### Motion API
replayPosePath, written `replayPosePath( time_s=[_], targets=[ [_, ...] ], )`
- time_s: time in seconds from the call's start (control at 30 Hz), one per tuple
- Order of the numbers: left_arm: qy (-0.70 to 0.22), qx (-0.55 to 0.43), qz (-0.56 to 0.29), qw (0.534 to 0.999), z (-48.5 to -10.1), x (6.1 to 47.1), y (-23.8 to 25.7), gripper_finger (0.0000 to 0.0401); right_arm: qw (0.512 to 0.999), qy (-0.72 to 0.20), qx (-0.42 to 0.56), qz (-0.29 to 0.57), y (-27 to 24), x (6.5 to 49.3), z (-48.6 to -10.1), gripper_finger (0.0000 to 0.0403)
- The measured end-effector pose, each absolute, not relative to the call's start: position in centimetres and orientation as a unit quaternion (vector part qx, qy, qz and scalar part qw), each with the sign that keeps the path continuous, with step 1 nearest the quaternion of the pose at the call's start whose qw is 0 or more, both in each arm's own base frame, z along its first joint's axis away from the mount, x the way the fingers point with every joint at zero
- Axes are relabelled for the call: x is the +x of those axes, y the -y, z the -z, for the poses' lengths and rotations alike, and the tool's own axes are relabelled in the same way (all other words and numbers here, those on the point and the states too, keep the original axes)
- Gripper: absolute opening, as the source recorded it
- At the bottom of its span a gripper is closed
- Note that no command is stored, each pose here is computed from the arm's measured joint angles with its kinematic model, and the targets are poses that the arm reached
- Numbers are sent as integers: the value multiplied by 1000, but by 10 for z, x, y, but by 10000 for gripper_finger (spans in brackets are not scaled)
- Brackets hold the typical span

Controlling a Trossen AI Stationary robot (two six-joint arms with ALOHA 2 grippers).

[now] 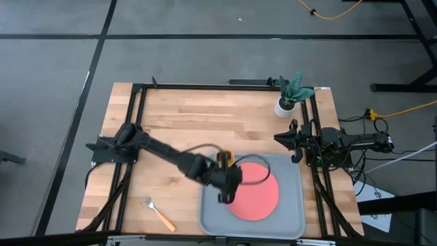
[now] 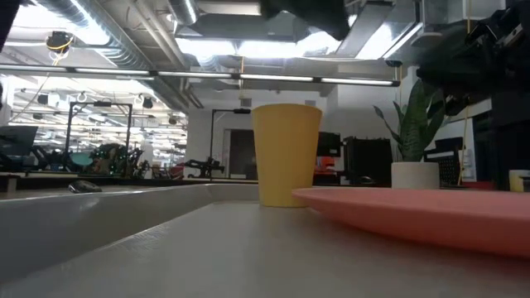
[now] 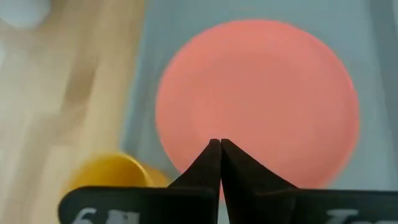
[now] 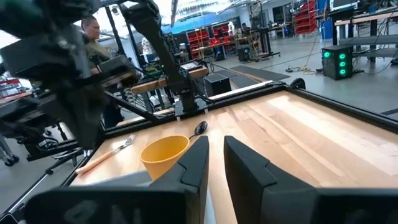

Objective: Pick and place plate/cup/fork/spoon on tray
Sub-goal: Adjust the yellow cup

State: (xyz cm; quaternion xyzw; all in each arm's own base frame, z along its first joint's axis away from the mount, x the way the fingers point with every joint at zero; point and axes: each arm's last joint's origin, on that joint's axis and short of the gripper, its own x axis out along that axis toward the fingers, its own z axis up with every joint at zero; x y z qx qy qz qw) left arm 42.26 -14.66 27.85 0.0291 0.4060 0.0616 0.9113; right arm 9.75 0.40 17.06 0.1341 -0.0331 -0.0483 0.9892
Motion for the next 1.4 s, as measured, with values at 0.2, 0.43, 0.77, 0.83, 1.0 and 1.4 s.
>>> replayPosePath(
  time_s=[0.2,0.43,0.77,0.83,1.0,1.4],
  targets=[
    [-408,6,-38,912,-281,445,77,1,990,33,132,48,-4,97,-171,56],
    [-376,-32,-27,926,-284,460,17,0,990,33,131,48,-4,97,-171,56],
    [-416,-31,-19,909,-240,477,18,0,990,32,130,48,-4,97,-171,56],
    [-419,-28,-16,908,-237,477,22,0,990,32,130,48,-4,97,-171,56],
    [-443,-30,-13,896,-234,472,33,0,991,29,130,34,-5,98,-170,56],
    [-487,-46,-29,872,-234,461,38,0,991,27,131,26,-5,98,-170,56]
  ],
)
